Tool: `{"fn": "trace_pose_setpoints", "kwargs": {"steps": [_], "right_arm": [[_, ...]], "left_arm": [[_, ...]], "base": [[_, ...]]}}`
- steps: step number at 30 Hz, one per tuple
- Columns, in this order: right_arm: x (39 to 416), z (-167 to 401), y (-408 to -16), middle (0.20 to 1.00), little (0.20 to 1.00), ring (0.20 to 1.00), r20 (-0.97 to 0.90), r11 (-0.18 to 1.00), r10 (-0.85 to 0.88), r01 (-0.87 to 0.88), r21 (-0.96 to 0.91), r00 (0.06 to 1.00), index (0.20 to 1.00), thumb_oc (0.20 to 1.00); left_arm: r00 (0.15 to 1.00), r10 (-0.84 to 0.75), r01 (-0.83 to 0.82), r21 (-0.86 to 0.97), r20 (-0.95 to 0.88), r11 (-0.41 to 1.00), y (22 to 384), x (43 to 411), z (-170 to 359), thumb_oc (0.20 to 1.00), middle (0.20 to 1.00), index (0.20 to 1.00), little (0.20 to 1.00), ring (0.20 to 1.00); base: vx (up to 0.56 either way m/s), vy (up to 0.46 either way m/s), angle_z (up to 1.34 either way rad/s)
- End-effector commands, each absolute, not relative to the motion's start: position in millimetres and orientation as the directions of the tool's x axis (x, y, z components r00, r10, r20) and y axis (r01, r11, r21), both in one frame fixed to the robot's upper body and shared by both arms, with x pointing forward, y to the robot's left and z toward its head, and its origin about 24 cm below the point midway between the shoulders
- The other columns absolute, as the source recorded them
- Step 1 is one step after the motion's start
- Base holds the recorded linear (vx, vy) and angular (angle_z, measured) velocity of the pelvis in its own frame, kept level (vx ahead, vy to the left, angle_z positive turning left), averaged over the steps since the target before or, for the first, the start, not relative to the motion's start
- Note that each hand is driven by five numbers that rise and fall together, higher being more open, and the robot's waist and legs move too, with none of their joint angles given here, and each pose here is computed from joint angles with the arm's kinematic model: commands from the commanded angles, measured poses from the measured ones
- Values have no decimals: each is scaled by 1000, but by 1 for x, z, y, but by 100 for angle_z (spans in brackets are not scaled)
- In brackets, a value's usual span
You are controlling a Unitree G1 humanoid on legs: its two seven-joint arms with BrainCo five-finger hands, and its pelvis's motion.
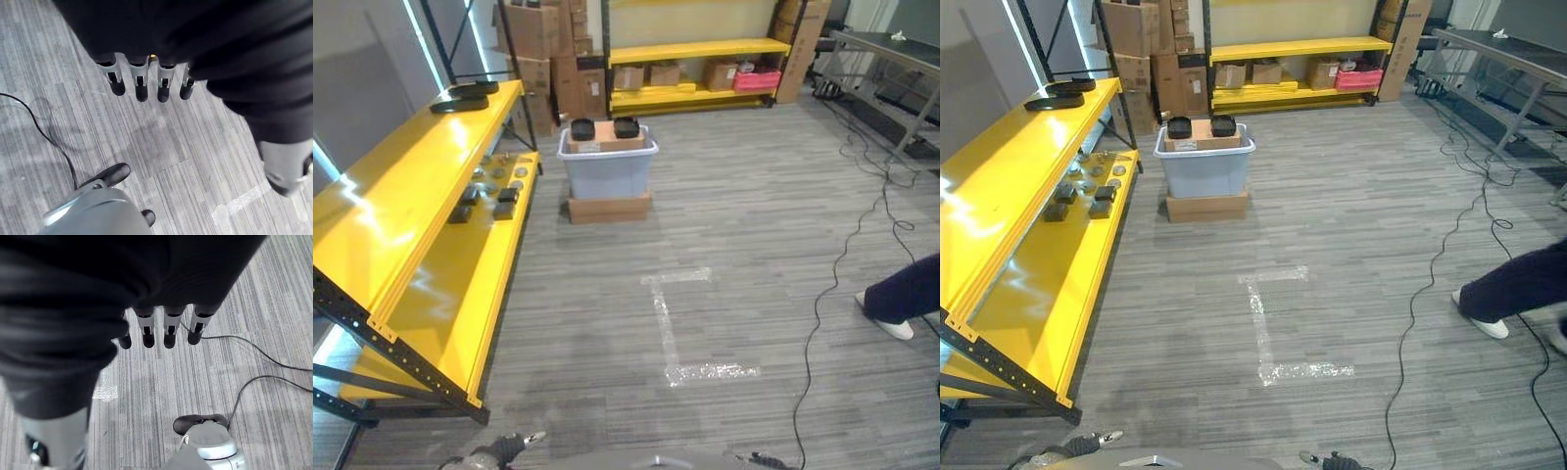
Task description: Move parts from the plastic box to the shelf.
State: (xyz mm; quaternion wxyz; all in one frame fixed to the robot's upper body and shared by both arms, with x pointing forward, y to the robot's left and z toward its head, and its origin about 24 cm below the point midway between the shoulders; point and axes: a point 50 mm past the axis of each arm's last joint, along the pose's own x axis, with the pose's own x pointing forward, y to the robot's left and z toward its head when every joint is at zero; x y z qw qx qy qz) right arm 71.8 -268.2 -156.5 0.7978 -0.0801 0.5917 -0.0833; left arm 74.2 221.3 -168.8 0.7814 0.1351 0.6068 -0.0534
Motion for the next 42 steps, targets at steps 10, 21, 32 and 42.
{"fn": "trace_pose_setpoints", "kwargs": {"steps": [10,21,32,42], "right_arm": [[81,-152,-278,1000,1000,1000,-889,928,-328,-66,-366,321,1000,1000],[119,-147,-260,1000,1000,1000,-871,939,-239,-125,-320,429,1000,1000],[82,-153,-272,1000,1000,1000,-887,940,-311,245,-235,342,1000,1000],[57,-159,-268,1000,1000,1000,-938,966,-244,149,-212,247,1000,1000]], "left_arm": [[261,122,240,187,-958,953,227,77,-167,1000,1000,1000,1000,1000],[481,97,330,282,-871,901,219,139,-151,1000,1000,1000,1000,1000],[445,131,239,259,-886,936,228,116,-156,1000,1000,1000,1000,1000],[288,125,342,224,-949,913,234,84,-164,1000,1000,1000,1000,1000]], "base": [[3,1,0],[3,-3,0],[12,-5,8],[-10,7,-5]]}}
